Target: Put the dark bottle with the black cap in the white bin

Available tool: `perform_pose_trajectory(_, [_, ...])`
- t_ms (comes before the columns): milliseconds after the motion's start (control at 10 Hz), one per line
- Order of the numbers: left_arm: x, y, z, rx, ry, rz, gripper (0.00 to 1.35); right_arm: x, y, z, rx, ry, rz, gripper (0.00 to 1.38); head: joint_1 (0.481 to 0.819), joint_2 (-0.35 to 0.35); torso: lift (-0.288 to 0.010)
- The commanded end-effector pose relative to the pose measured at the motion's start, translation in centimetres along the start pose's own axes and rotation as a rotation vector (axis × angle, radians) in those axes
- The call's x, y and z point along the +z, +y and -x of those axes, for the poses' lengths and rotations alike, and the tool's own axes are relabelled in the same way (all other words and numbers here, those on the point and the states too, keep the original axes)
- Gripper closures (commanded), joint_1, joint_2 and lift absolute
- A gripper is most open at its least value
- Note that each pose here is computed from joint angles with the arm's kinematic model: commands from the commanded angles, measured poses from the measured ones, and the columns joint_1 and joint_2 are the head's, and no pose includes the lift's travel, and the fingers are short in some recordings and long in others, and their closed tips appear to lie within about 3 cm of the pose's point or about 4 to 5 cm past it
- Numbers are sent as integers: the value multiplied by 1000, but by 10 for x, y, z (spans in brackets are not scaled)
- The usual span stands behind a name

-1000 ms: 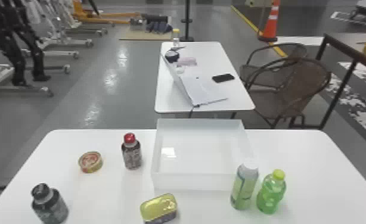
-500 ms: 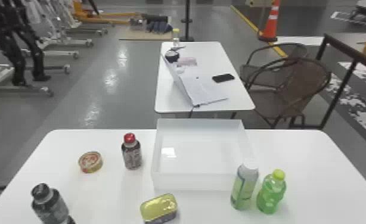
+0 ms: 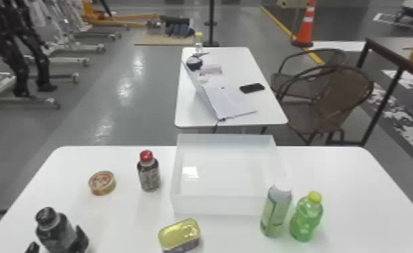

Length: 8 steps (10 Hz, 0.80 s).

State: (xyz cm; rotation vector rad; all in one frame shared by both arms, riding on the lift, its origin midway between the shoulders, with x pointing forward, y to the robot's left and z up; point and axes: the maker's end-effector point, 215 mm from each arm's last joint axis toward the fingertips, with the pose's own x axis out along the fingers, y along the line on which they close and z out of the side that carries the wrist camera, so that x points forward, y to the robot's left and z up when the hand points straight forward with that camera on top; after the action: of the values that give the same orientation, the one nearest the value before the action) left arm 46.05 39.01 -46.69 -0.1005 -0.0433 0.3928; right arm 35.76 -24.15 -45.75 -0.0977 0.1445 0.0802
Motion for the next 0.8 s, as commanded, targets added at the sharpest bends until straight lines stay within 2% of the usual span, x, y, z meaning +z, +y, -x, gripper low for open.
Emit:
perform_pose_trajectory(0, [-3, -2, -4, 15, 5, 1, 262, 0, 0, -1, 1, 0, -2, 113, 549, 0, -100])
perform_pose_trajectory(100, [-7, -1, -4, 23, 18, 3, 466, 0, 1, -1, 0, 0, -6, 114, 549, 0, -100])
perform_pose_trajectory(200, [-13, 1, -3, 36, 39, 17, 860, 0, 1, -1, 2, 0, -6, 113, 549, 0, -100])
perform_pose_trajectory(300, [-15, -1, -1, 30, 45, 10, 973, 0, 1, -1, 1, 0, -7, 113, 549, 0, -100])
perform_pose_trajectory(500, [-8, -12, 0, 6, 32, 9, 973, -1, 2, -1, 4, 0, -7, 114, 549, 0, -100])
perform_pose_trajectory(600, [14, -25, -1, -30, 3, -16, 973, -1, 2, -1, 7, 0, -7, 114, 549, 0, -100])
perform_pose_trajectory(700, [52, -48, -2, -76, -52, -9, 973, -1, 2, -1, 6, 0, -8, 114, 549, 0, -100])
